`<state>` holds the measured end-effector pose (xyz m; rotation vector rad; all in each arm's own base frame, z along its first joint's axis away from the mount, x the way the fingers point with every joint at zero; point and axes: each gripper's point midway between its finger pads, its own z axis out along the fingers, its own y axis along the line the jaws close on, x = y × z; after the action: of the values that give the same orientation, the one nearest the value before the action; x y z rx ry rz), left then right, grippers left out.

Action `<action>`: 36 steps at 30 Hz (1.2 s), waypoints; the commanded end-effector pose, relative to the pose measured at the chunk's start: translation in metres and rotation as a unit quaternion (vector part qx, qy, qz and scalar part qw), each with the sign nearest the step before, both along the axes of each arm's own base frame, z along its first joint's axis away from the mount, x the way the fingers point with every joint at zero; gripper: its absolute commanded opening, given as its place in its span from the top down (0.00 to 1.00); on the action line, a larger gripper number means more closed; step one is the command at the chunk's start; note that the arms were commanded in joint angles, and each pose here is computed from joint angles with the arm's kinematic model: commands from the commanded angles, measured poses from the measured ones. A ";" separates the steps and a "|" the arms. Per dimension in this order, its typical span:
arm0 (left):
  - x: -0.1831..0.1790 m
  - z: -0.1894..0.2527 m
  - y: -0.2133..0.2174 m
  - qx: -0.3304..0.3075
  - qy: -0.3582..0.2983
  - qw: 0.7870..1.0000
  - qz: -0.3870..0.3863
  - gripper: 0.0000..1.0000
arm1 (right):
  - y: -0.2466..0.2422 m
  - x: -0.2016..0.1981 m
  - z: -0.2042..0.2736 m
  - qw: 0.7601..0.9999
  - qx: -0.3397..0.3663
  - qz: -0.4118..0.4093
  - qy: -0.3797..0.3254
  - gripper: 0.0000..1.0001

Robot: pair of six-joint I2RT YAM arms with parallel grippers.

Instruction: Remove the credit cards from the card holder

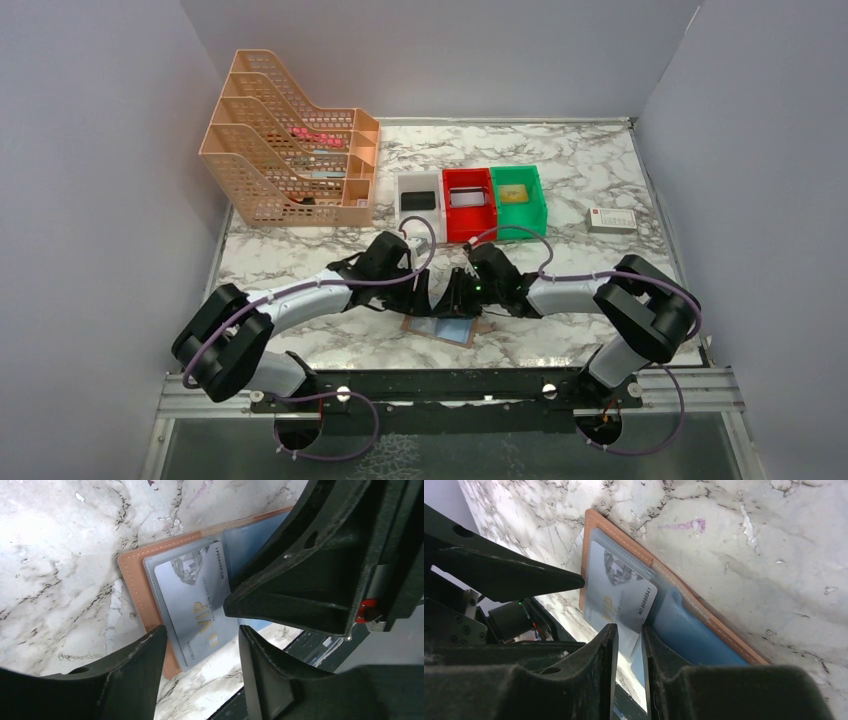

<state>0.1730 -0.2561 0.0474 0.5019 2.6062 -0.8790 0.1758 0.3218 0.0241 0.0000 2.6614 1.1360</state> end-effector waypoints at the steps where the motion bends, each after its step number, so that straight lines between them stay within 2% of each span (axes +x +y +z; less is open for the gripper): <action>1: 0.005 -0.006 -0.006 -0.002 -0.011 1.000 0.002 0.45 | -0.015 -0.003 -0.023 0.999 -0.028 -0.035 0.016 0.71; 6: -0.003 -0.016 -0.008 0.007 -0.001 1.000 -0.008 0.59 | -0.014 -0.005 -0.022 0.998 -0.006 -0.053 0.026 0.74; 12: -0.004 -0.022 0.000 0.020 0.004 1.000 0.019 0.75 | -0.014 -0.006 -0.018 0.996 0.021 -0.077 0.035 0.74; 20: -0.008 -0.025 0.000 0.016 0.010 0.999 0.030 0.94 | 0.002 -0.010 -0.010 0.994 0.074 -0.063 0.055 0.83; 22: -0.008 -0.026 0.003 0.020 0.009 0.999 0.043 0.95 | 0.000 -0.009 -0.011 0.993 0.070 -0.071 0.056 0.85; 24: -0.007 -0.026 0.004 0.019 0.008 0.998 0.053 0.97 | -0.003 -0.007 -0.012 0.993 0.065 -0.080 0.051 0.98; 25: -0.007 -0.025 0.004 0.018 0.006 0.998 0.057 0.98 | -0.004 -0.006 -0.011 0.993 0.065 -0.083 0.047 0.99; 30: -0.006 -0.026 0.008 0.022 0.003 0.998 0.066 1.00 | 0.001 -0.006 0.000 0.996 0.072 -0.054 0.027 0.99; 36: -0.002 -0.027 0.013 0.032 -0.004 0.996 0.083 1.00 | -0.012 -0.007 -0.005 0.996 0.043 -0.069 0.022 0.99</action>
<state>0.1786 -0.2483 0.0279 0.3179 2.6061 -0.7743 0.1698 0.3158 0.0201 0.2419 2.6009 1.2865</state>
